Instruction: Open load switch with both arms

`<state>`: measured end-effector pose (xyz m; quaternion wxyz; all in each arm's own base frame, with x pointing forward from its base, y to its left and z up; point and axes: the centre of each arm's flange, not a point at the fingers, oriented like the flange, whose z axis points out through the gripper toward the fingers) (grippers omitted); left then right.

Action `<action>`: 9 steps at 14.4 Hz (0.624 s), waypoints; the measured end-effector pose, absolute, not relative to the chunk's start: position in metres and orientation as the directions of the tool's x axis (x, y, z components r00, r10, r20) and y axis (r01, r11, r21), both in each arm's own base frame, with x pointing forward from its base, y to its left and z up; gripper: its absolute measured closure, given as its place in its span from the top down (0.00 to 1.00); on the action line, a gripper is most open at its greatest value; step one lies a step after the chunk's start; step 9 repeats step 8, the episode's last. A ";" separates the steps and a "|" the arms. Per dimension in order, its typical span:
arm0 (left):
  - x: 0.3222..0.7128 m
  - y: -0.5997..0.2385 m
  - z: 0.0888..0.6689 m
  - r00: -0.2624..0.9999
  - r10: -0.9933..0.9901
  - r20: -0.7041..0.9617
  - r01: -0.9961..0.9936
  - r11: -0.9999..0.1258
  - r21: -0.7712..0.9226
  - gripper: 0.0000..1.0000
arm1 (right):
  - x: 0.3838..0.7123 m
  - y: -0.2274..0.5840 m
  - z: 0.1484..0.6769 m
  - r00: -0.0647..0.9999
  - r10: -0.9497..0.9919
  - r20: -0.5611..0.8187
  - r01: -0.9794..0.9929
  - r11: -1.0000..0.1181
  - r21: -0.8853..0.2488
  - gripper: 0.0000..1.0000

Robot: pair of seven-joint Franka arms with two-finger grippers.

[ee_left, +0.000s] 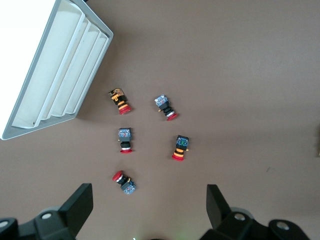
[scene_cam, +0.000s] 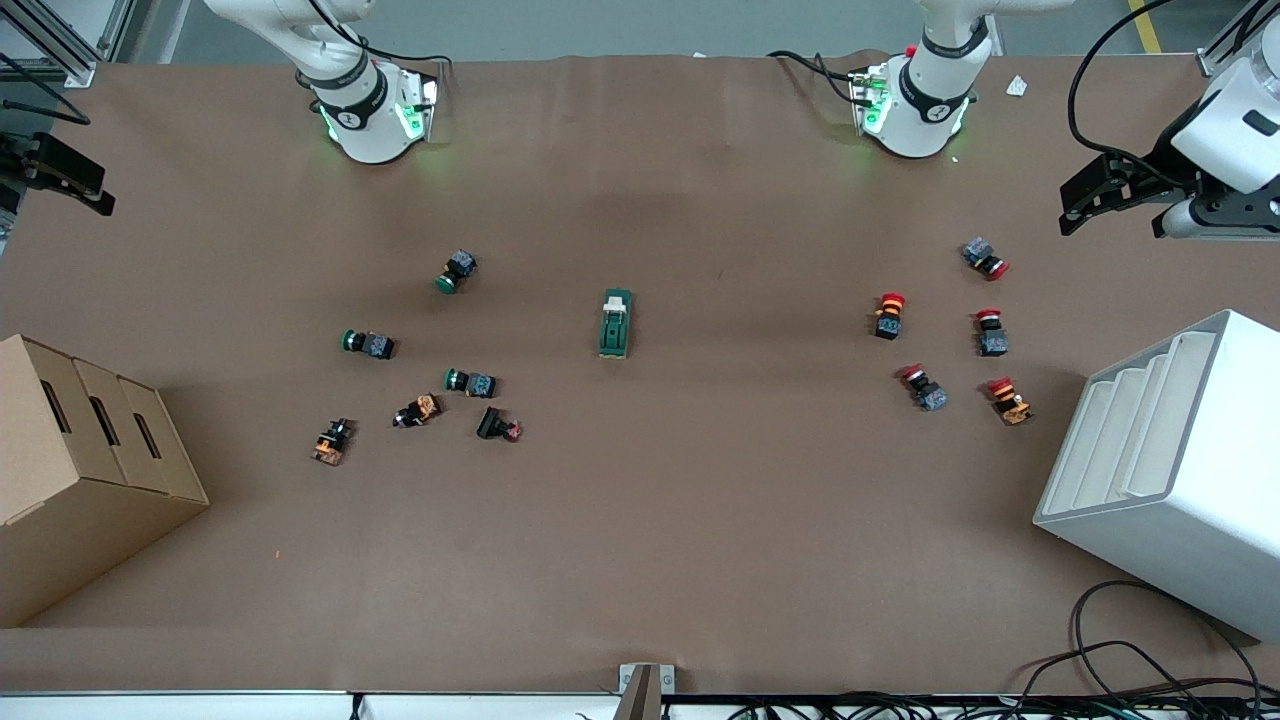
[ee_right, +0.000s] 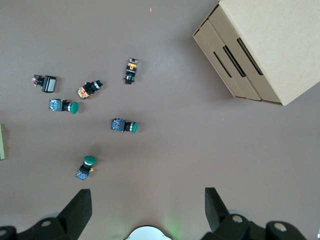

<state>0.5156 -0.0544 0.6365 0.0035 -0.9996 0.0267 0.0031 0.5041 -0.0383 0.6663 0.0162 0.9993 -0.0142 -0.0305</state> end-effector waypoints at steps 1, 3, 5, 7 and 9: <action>0.516 -0.054 0.637 0.999 -0.053 -0.006 -0.053 -0.999 -0.007 1.00 | 0.504 -0.038 0.666 0.998 -0.028 -0.061 -0.027 -0.999 0.024 1.00; 0.517 -0.054 0.641 0.999 -0.052 0.004 -0.052 -0.999 -0.006 1.00 | 0.504 -0.037 0.665 0.998 -0.029 -0.060 -0.029 -1.000 0.002 1.00; 0.517 -0.053 0.645 0.999 -0.051 0.011 -0.051 -0.999 -0.006 1.00 | 0.504 -0.038 0.665 0.998 -0.029 -0.060 -0.030 -1.000 -0.004 1.00; 0.517 -0.053 0.645 0.999 -0.051 0.012 -0.050 -0.999 -0.006 1.00 | 0.504 -0.039 0.665 0.998 -0.027 -0.060 -0.028 -1.000 -0.005 1.00; 0.517 -0.053 0.645 0.999 -0.050 0.012 -0.050 -0.999 -0.006 1.00 | 0.504 -0.039 0.665 0.998 -0.028 -0.061 -0.028 -1.000 -0.006 1.00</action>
